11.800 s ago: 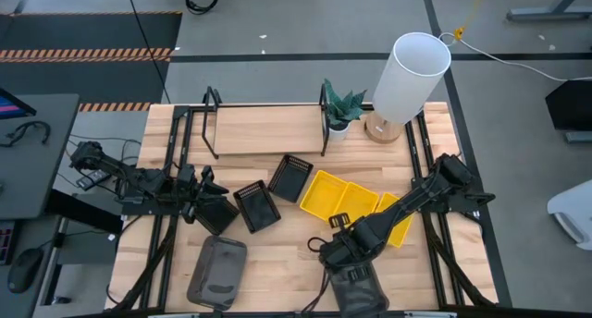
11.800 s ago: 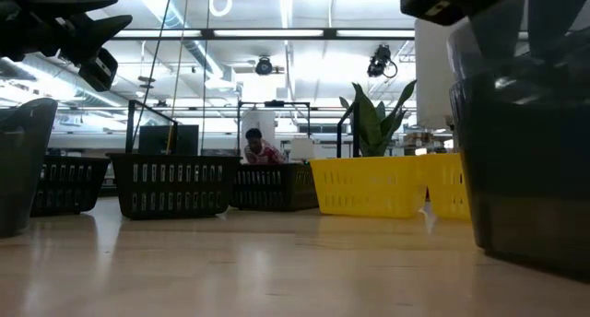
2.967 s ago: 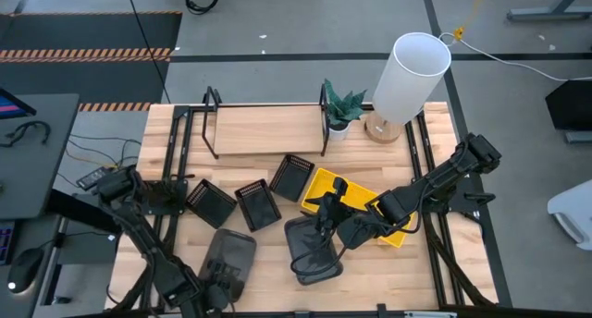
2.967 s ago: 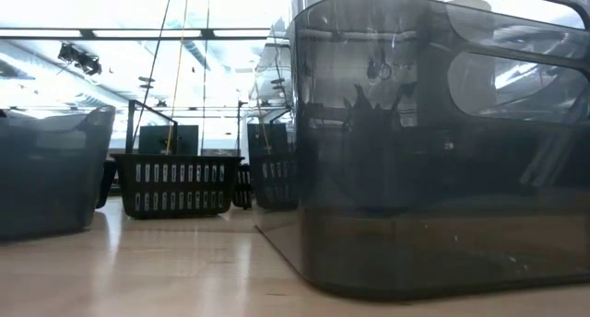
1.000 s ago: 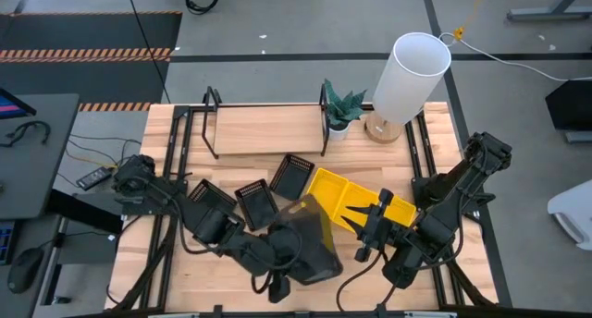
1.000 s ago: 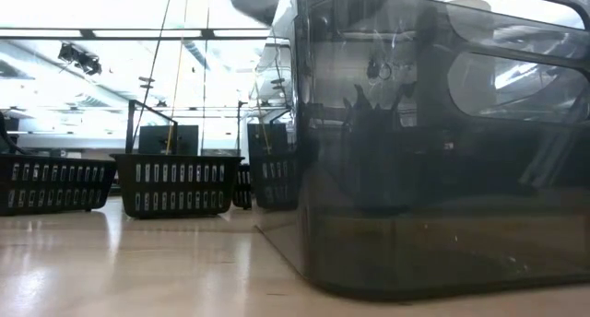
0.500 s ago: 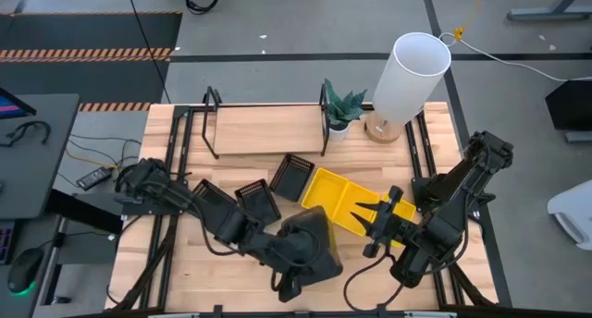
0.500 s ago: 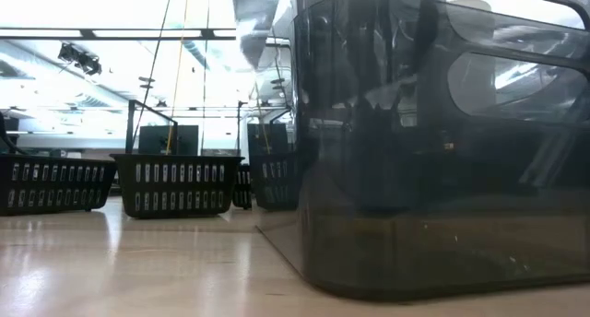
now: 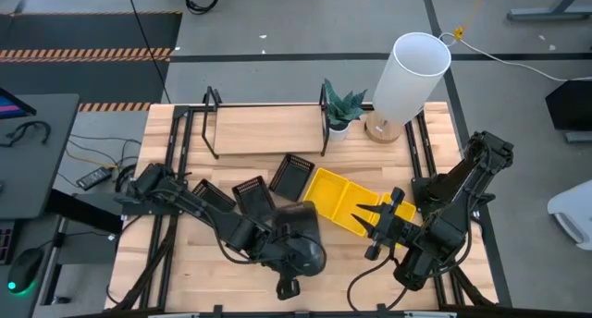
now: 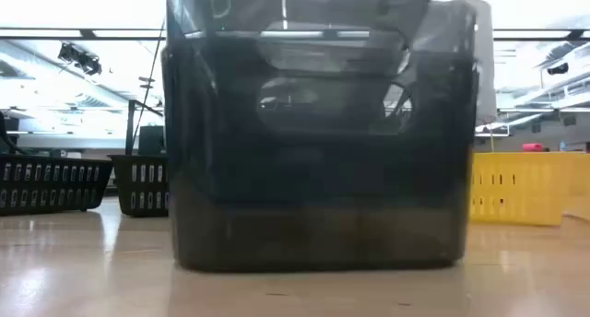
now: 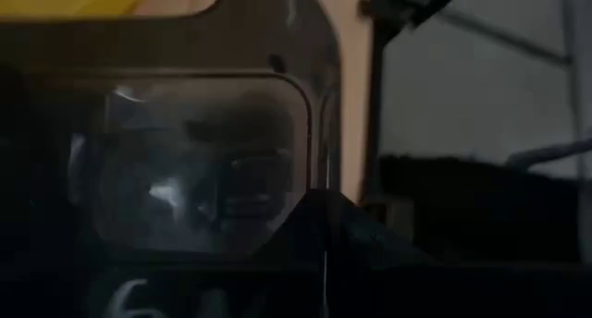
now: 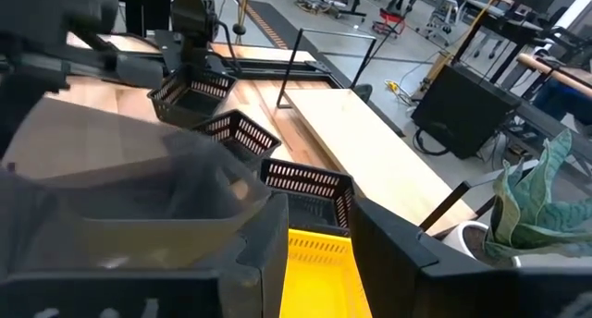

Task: Stack baskets on shelf by color
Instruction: Stack the gray bin on top of the stacked gray bin

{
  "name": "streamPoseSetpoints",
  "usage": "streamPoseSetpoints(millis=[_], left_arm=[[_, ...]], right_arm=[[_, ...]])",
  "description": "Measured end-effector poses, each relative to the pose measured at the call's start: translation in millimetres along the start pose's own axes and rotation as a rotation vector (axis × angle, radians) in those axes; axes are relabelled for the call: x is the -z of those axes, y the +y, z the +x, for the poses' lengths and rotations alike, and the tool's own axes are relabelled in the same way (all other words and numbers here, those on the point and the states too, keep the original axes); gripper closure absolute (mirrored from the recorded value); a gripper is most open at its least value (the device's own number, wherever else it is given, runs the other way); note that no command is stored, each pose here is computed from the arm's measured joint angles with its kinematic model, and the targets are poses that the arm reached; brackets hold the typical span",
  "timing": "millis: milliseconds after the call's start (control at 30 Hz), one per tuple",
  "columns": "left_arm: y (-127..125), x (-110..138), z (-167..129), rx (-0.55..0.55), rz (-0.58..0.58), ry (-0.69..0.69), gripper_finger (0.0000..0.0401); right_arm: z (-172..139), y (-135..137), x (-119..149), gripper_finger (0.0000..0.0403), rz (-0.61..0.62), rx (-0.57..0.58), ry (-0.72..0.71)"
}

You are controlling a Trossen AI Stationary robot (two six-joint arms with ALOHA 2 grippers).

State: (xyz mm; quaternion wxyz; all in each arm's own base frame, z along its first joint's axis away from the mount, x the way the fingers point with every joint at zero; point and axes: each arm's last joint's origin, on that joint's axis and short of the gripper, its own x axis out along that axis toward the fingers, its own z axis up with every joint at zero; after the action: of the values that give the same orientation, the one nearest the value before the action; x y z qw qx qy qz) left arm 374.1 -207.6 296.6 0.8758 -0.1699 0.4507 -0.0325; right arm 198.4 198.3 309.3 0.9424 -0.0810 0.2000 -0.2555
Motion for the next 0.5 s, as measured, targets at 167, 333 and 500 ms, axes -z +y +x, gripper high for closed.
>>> streamPoseSetpoints(millis=[167,333,500], left_arm=[[4,10,9,-0.06,0.028,0.091,0.0395],[9,19,16,-0.12,0.052,0.165,0.0395],[5,24,20,-0.119,0.123,0.176,0.0372]], right_arm=[[0,0,0,0.0281,0.003,-0.002,-0.001],[0,1,0,0.0281,0.002,-0.004,0.001],[0,1,0,0.0281,0.002,-0.005,0.002]])
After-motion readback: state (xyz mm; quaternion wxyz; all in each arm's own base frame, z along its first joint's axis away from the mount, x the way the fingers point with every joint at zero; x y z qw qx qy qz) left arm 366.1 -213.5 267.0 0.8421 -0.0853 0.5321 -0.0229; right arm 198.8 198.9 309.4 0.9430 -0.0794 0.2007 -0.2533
